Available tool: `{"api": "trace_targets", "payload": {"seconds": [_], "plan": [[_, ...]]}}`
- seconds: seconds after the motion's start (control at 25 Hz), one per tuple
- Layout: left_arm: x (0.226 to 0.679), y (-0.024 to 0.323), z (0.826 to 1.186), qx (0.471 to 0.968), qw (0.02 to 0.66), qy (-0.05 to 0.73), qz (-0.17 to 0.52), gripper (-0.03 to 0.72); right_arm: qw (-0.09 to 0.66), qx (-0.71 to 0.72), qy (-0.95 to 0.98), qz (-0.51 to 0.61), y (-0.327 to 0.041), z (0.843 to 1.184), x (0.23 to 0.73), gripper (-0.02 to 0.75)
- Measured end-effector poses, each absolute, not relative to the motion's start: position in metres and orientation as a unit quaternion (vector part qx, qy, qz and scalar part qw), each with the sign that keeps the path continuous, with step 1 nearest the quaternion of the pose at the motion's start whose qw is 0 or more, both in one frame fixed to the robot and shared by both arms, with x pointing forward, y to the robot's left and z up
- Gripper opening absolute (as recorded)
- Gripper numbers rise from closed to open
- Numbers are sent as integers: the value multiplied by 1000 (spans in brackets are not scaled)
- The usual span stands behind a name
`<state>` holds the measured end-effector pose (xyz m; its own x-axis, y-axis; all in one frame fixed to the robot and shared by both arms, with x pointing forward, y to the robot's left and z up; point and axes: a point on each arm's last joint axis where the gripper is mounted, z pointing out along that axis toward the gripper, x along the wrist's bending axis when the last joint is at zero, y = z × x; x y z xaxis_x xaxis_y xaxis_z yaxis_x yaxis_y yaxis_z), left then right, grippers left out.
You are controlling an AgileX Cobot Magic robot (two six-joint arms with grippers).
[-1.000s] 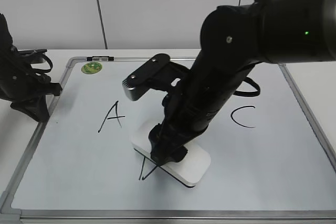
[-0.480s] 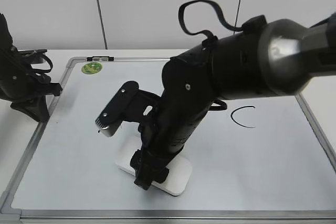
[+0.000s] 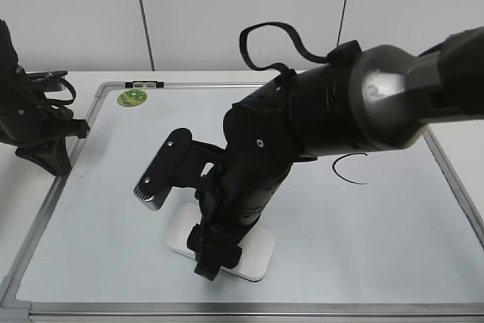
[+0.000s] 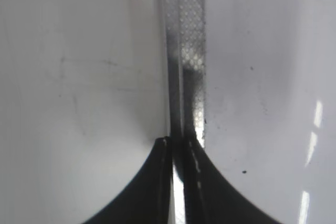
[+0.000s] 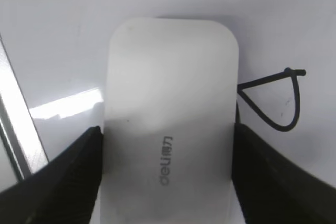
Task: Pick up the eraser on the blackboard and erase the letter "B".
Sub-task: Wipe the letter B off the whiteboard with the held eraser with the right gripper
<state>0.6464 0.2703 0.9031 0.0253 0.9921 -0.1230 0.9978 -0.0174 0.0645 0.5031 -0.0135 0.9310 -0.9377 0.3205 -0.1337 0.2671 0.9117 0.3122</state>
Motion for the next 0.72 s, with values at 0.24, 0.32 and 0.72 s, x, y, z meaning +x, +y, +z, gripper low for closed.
{"api": "trace_targets", "payload": {"seconds": [0.24, 0.32, 0.72], "plan": [[647, 270, 903, 712, 67, 698, -21, 3, 101, 138, 975, 139, -13, 929, 505, 543], [647, 270, 903, 712, 67, 698, -21, 2, 105, 137, 975, 139, -13, 929, 506, 543], [647, 270, 903, 712, 67, 698, -21, 3, 136, 165, 967, 139, -19, 929, 518, 543]]}}
